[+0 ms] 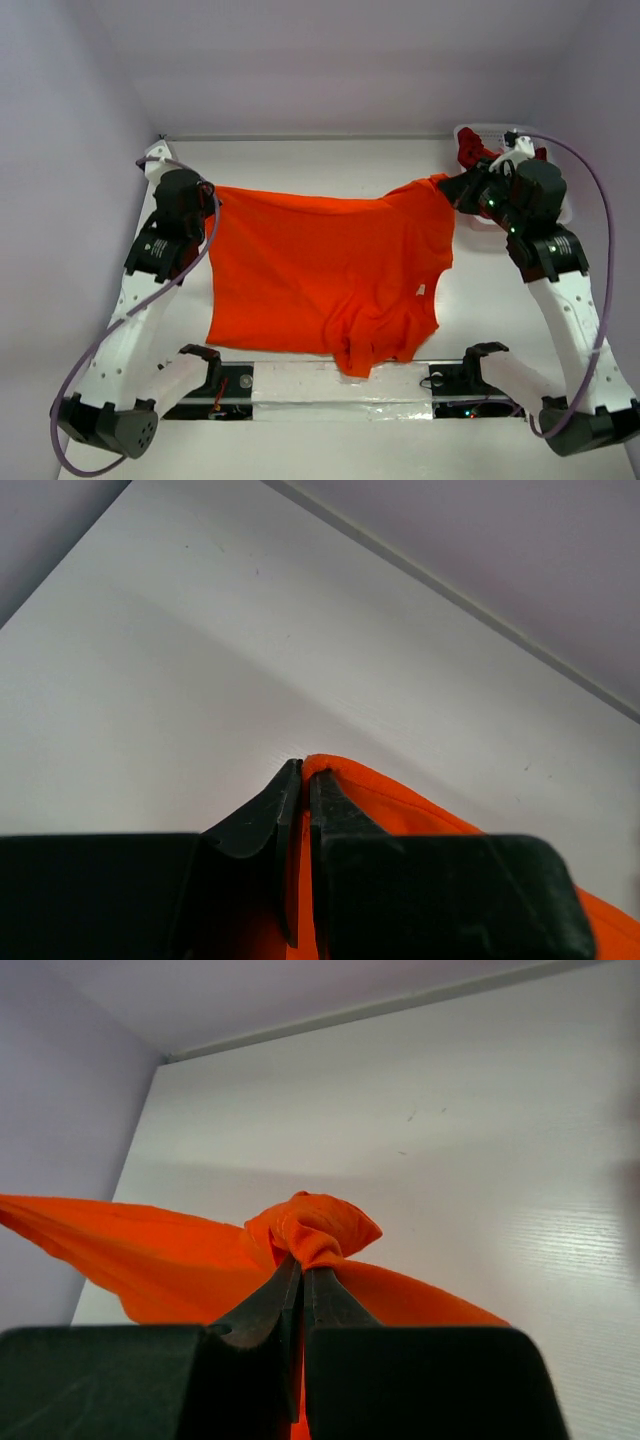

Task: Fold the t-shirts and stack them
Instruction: Flatten out the tshirt, then fold the flattened tshirt in 1/3 of the way

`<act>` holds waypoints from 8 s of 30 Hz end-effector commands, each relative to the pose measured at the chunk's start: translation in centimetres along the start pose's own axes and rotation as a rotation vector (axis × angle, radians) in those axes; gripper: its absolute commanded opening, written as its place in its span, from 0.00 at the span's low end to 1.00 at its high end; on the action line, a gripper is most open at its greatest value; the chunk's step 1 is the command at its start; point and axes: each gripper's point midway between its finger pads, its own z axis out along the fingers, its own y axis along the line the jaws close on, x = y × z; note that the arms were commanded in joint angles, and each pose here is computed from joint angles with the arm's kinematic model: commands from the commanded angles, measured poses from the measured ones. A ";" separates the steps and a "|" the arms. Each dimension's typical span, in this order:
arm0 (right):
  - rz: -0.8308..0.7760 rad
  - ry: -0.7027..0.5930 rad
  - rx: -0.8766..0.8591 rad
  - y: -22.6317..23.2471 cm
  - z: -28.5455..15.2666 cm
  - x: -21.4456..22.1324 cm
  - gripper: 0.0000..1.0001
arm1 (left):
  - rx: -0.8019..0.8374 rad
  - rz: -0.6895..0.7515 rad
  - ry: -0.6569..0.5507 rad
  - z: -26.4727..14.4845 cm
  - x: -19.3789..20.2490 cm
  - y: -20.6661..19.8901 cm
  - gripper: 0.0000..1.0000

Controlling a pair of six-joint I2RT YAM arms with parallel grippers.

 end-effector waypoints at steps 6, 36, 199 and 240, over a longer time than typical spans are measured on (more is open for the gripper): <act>0.013 -0.084 -0.084 2.5 2.5 -4.5 0.00 | -0.035 -0.012 -0.092 2.5 -3.7 -1.3 0.00; 0.123 0.223 -0.085 1.0 17.2 -2.1 0.00 | -0.214 0.041 0.067 13.5 -0.3 -1.2 0.00; 0.367 0.520 0.122 -10.9 22.2 11.3 0.00 | -0.498 0.097 0.345 22.0 8.8 7.1 0.00; 0.417 0.604 0.146 -11.3 17.5 16.2 0.00 | -0.489 0.116 0.437 18.9 11.5 8.4 0.00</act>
